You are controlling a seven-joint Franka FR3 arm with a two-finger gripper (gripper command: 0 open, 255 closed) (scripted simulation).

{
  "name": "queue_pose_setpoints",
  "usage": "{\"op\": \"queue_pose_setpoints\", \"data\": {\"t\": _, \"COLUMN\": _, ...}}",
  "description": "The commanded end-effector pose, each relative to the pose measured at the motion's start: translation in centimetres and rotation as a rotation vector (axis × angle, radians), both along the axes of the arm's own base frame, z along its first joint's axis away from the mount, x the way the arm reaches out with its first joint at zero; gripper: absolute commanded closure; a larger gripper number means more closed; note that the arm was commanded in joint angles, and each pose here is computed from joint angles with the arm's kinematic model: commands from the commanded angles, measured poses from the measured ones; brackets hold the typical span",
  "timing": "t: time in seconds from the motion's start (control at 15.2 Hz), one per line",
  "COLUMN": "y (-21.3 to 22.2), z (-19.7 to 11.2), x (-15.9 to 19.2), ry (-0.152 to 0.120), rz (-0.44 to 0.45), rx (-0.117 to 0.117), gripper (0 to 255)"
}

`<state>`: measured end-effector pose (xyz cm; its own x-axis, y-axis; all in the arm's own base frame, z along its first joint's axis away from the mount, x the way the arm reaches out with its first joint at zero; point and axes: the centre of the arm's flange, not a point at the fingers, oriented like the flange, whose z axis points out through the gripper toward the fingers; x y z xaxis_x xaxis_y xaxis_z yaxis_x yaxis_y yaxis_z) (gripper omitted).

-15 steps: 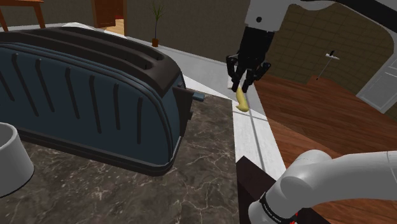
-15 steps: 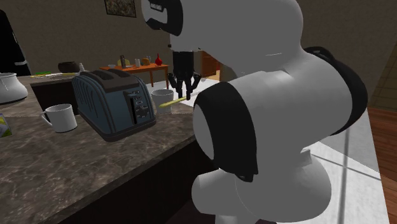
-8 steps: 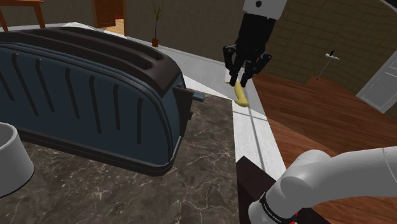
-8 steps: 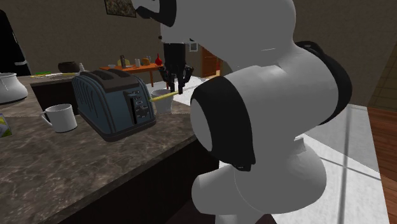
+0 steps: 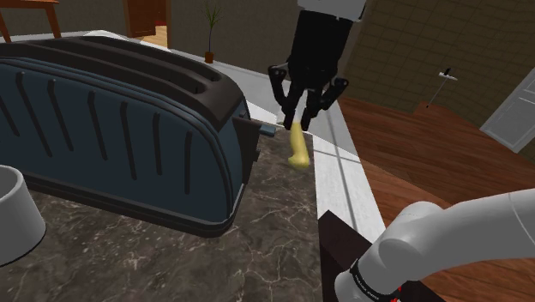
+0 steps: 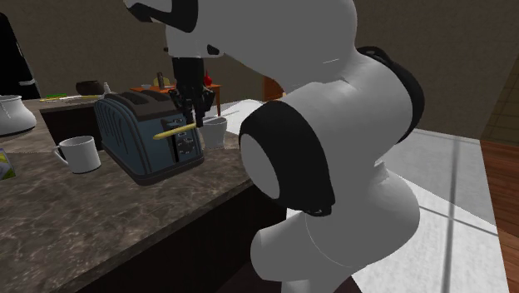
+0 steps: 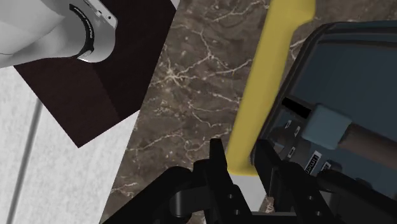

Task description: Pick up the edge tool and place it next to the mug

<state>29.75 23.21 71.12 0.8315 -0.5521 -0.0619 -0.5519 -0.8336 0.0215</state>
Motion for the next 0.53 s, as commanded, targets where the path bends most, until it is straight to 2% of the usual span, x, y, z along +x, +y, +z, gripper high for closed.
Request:
{"op": "queue_pose_setpoints", "data": {"t": 0.0, "y": 2.6, "z": 0.2, "x": 0.0, "ry": 0.000, "rz": -0.001, "rx": 0.001, "gripper": 255}}
{"op": "queue_pose_setpoints", "data": {"t": 0.46, "y": 11.9, "z": 0.2, "x": -0.7, "ry": 0.000, "rz": -0.001, "rx": 0.001, "gripper": 255}}
